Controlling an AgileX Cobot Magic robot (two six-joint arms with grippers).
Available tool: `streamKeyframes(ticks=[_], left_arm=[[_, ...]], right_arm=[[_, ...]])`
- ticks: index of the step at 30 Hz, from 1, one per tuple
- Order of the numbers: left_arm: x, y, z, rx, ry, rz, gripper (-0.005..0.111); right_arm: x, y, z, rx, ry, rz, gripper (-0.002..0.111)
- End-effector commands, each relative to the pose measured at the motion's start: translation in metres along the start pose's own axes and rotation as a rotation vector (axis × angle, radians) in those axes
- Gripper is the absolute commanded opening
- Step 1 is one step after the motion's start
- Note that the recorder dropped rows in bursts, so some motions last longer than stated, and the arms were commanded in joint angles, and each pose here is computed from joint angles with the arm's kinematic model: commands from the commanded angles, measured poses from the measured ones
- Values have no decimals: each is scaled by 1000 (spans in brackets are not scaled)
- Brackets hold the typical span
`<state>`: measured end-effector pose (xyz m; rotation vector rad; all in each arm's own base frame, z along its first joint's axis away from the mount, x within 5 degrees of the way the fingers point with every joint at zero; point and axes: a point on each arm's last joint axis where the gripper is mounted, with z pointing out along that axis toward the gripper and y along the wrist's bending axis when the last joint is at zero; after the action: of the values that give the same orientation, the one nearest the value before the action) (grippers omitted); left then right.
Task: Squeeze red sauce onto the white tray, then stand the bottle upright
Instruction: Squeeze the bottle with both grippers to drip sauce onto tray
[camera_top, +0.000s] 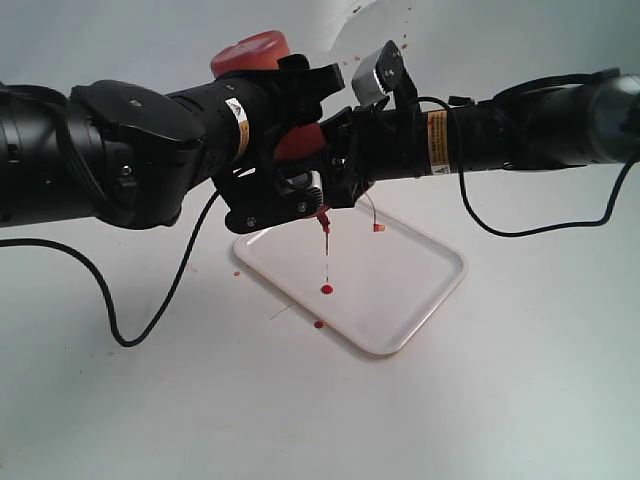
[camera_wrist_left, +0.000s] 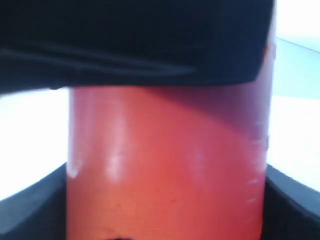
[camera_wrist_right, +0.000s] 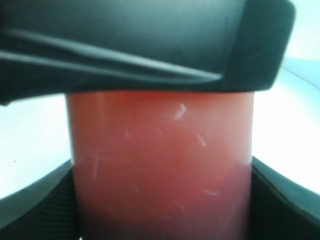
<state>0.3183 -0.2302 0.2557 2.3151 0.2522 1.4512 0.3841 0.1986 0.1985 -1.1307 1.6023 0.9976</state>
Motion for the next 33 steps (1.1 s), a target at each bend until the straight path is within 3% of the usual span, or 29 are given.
streamKeyframes(ticks=[1,3,6,10,11,12,20,24,27,31,33], left_arm=[[6,4,-3,-13,20,-8,0],[6,4,-3,-13,20,-14,0],[6,4,-3,-13,20,-16,0],[6,4,-3,-13,20,-16,0],[6,4,-3,-13,20,-16,0],[6,4,-3,-13,20,-16,0],[6,4,-3,-13,20,-16,0],[6,4,-3,-13,20,-16,0],[6,4,-3,-13,20,-16,0],[6,4,-3,-13,20,-16,0],[6,4,-3,-13,20,-16,0]], right_arm=[[-7,0,-1,-1,-41,-10,1],[-7,1,-1,-3,-36,-3,6],[-4,4,-1,-35,-13,-25,31],[-5,3,-1,-30,-25,-17,92],[-6,3,-1,-25,-35,-10,104],[-7,2,-1,-20,-44,-4,105],[-10,1,-1,-3,-75,19,100],[-10,1,-1,-5,-76,23,89],[-8,2,-1,-20,-56,10,63],[-7,3,-1,-25,-46,-7,0],[-7,3,-1,-25,-46,-3,1]])
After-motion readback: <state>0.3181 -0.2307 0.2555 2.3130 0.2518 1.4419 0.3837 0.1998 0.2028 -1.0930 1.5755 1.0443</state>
